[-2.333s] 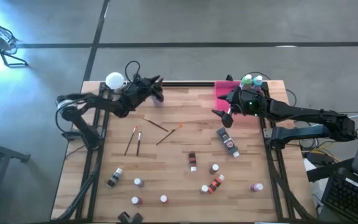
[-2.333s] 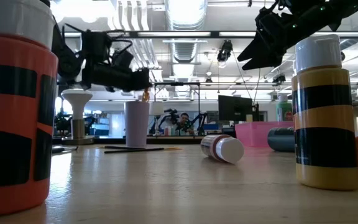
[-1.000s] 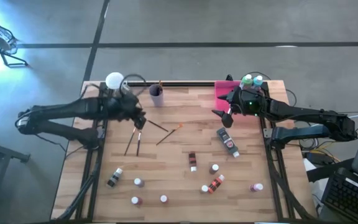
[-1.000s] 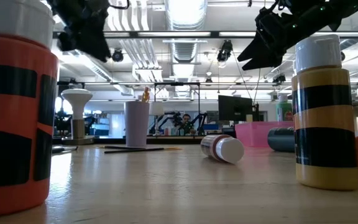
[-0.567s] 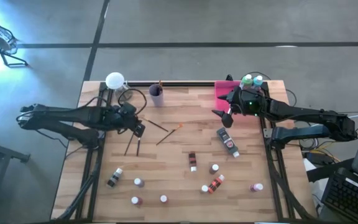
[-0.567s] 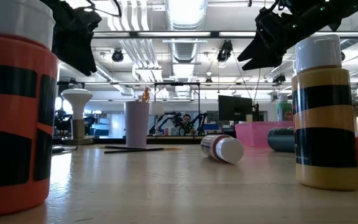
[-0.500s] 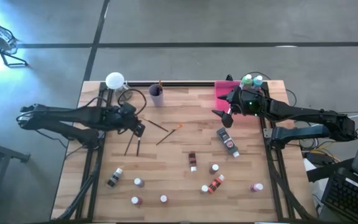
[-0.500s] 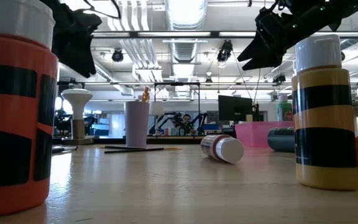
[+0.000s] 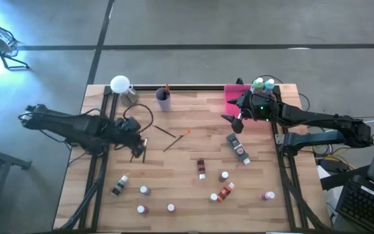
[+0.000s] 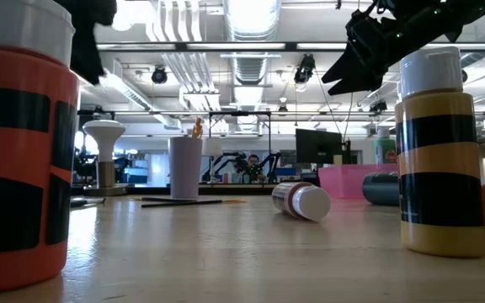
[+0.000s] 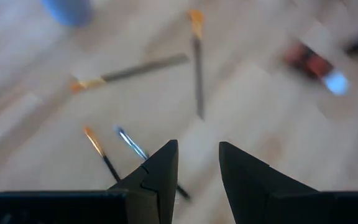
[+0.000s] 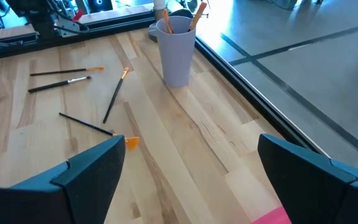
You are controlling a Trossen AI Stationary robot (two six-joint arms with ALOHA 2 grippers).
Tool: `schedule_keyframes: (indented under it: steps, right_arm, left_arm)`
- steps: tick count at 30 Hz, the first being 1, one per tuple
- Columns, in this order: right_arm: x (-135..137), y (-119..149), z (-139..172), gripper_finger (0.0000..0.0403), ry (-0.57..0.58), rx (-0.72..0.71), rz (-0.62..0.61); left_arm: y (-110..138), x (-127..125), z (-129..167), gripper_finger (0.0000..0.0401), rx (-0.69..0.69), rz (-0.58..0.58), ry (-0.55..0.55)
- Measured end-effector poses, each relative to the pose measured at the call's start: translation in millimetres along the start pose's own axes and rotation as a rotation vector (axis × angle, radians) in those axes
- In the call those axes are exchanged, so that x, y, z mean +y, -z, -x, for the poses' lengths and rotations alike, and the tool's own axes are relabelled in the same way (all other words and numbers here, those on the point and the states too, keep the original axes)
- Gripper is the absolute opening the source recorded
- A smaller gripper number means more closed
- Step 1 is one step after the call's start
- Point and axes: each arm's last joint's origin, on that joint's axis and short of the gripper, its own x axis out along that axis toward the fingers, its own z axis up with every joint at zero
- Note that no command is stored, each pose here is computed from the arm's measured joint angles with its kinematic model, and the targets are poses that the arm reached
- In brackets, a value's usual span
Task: Pick & Place Paint Supplies
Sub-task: Put the silver black paint brush into the purple cup
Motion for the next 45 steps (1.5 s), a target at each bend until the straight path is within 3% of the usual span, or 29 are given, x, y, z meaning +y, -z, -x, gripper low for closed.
schedule_keyframes:
  steps: [3,8,11,16,20,29,36,45]
  right_arm:
    - [0,0,0,0.0363,0.0,0.0,0.001]
    - [0,0,0,0.0363,0.0,0.0,0.0]
    - [0,0,0,0.0363,0.0,0.0,-0.001]
    - [0,0,0,0.0363,0.0,0.0,-0.001]
    - [0,0,0,0.0363,0.0,0.0,-0.001]
    - [0,0,0,0.0363,0.0,0.0,-0.001]
    - [0,0,0,0.0363,0.0,0.0,-0.001]
    - [0,0,0,0.0363,0.0,0.0,-0.001]
  left_arm:
    - [11,-9,15,0.0122,0.089,-0.016,0.053]
    - [31,-19,30,0.0122,0.165,0.1,0.085]
    - [39,-23,32,0.0121,0.177,0.111,0.083]
    - [39,-18,24,0.0113,0.045,0.102,-0.101]
    - [33,-7,15,0.0112,0.038,0.17,-0.277]
    - [5,-2,-26,0.0112,0.079,0.241,-0.466]
    - [-24,-7,-75,0.0112,0.028,0.269,-0.487]
    - [-32,8,-121,0.0112,0.247,0.334,-0.572]
